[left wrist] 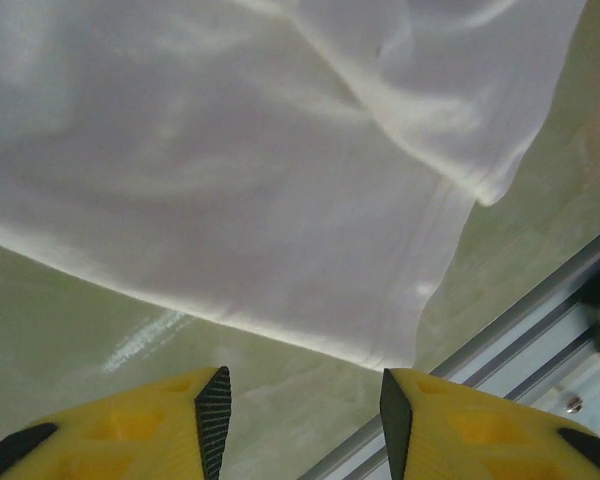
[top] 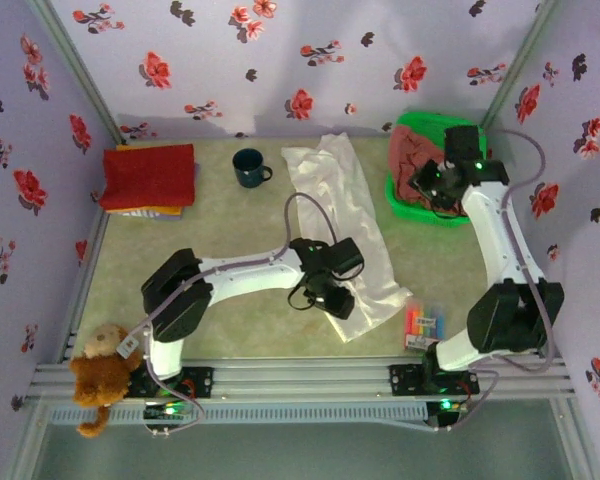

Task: Fold and stack the t-shirts

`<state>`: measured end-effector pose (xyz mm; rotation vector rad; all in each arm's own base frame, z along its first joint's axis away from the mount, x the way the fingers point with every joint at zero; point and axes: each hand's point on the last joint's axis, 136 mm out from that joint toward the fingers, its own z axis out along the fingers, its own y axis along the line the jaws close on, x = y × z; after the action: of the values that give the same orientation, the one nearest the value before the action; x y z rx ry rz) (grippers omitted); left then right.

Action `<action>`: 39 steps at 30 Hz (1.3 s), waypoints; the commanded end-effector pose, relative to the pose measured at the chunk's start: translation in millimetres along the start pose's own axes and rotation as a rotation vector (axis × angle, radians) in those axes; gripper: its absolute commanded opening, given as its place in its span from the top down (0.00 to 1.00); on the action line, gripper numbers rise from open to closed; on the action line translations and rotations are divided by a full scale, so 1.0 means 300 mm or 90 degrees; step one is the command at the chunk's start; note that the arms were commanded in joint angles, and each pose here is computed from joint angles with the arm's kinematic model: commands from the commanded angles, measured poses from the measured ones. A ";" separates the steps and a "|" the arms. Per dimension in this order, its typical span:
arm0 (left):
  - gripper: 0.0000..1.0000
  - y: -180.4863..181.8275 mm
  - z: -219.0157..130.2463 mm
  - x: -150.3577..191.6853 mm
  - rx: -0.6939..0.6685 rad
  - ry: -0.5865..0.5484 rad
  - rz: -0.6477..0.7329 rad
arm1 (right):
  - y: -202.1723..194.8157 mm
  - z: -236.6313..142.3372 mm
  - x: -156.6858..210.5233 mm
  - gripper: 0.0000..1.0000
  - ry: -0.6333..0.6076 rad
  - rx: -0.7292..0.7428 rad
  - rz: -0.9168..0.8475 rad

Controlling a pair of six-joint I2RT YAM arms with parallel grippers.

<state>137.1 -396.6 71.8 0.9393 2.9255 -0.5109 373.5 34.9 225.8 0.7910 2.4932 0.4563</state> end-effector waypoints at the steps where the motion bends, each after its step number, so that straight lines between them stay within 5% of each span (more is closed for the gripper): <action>1: 0.51 0.013 0.043 0.060 -0.011 0.065 0.004 | -0.073 -0.083 0.034 0.59 -0.011 0.011 -0.003; 16: 0.48 0.062 0.210 0.125 -0.028 0.140 0.012 | -0.253 -0.159 0.199 0.57 0.001 0.032 0.039; 22: 0.60 0.178 0.214 0.170 -0.130 0.166 -0.026 | -0.298 -0.136 0.293 0.57 0.024 0.022 0.062; 27: 0.74 0.184 0.180 0.153 -0.113 0.139 -0.056 | -0.345 -0.130 0.373 0.57 0.038 0.024 0.069; 32: 0.58 0.044 0.113 0.097 -0.010 0.085 -0.015 | -0.383 -0.108 0.432 0.57 0.058 0.031 0.063; 39: 0.44 0.020 0.123 0.084 -0.067 0.110 0.009 | -0.381 -0.092 0.440 0.56 0.066 0.022 0.059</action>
<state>116.7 -390.5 35.2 1.0079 3.0465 -0.3787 213.9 19.8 153.7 0.9342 2.5718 0.4794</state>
